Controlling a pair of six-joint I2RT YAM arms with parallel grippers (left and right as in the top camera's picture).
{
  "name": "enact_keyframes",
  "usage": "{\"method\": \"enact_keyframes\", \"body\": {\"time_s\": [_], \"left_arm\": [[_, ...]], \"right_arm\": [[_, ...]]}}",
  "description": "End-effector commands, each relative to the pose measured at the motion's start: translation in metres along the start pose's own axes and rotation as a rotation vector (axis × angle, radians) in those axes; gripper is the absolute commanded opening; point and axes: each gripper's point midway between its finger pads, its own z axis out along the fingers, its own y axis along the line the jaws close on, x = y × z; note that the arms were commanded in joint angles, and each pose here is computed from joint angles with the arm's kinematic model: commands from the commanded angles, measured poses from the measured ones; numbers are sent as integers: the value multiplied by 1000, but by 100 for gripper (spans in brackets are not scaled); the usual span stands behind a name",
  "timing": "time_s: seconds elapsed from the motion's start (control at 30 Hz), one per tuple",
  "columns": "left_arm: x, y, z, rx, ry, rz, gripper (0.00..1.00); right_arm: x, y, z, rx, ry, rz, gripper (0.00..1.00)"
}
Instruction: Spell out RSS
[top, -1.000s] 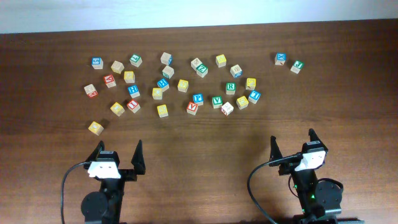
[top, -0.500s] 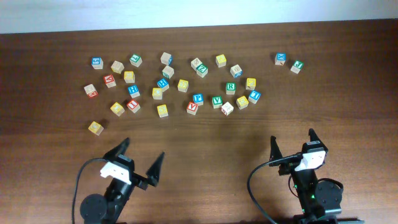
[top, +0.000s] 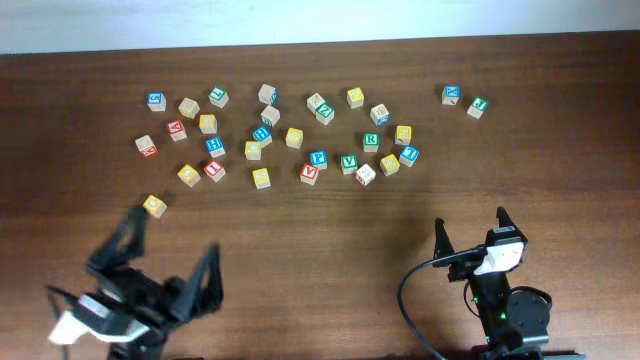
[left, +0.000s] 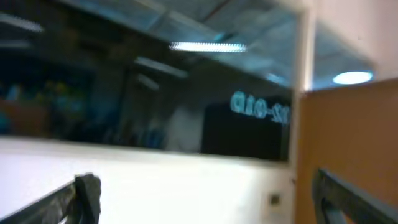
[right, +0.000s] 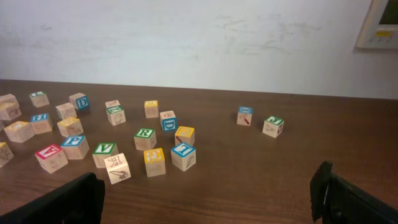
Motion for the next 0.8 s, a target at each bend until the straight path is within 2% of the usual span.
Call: {"method": "enact_keyframes", "body": {"time_s": [0.0,0.03,0.1,0.13,0.2,0.27,0.37,0.4,0.53,0.77], "left_arm": [[-3,35,49,-192,306,74,99],[14,38,62,-190,462,10,99],[48,11,79,-4,713,-168,99],[67,11,84,27,800,-239,99],[87,10,100,95,873,-335,99],[118,27,111,-6,1021,-417,99],[167,94,79,-480,1331,-245,99],[179,106,71,-553,1393,-192,99],[216,116,48,-608,1557,-212,99],[255,117,37,-611,1673,-288,99]], "right_arm": [[3,-2,0,8,5,8,98],[3,-2,0,8,5,8,98],[3,-2,0,8,5,8,98],[3,-2,0,8,5,8,98],[3,-2,0,8,5,8,98],[3,-2,0,8,5,8,98],[3,-2,0,8,5,8,98],[3,-2,0,8,5,8,98],[3,-2,0,8,5,8,98],[3,-2,0,8,5,8,98]]}}
